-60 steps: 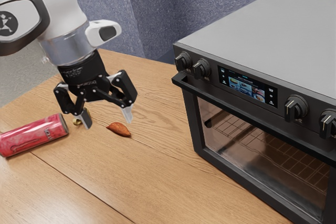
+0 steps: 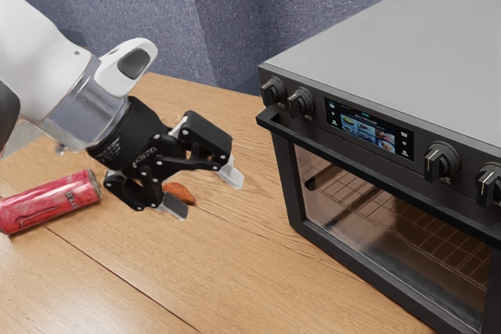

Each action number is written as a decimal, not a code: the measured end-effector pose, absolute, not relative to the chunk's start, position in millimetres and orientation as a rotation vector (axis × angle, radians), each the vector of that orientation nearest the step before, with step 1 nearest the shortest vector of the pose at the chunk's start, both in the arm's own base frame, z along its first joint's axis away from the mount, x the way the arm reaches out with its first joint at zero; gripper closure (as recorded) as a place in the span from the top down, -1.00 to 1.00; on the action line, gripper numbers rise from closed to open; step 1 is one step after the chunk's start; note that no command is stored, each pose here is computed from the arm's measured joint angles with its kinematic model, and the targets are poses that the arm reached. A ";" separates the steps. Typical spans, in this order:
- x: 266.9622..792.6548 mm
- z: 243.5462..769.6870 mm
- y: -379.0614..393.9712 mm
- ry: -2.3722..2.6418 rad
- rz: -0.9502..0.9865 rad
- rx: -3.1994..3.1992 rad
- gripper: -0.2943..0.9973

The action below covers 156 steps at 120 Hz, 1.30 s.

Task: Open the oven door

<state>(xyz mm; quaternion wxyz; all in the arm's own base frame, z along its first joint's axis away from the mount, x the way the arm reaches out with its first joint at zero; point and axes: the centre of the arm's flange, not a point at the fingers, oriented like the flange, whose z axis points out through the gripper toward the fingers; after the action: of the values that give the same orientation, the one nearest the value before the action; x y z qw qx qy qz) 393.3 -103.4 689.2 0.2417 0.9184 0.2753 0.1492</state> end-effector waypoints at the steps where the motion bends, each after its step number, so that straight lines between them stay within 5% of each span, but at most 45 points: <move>1: 394.5 689.2 -105.2 0.758 0.412 2.504 0.54; 44: 386.4 681.5 -135.1 0.906 0.476 2.243 0.54; 156: 461.4 648.7 -190.5 1.155 0.444 2.126 0.54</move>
<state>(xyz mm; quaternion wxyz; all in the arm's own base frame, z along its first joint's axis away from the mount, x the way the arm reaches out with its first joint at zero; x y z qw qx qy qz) 461.4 -190.5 648.7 0.3340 0.8146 0.4425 0.1703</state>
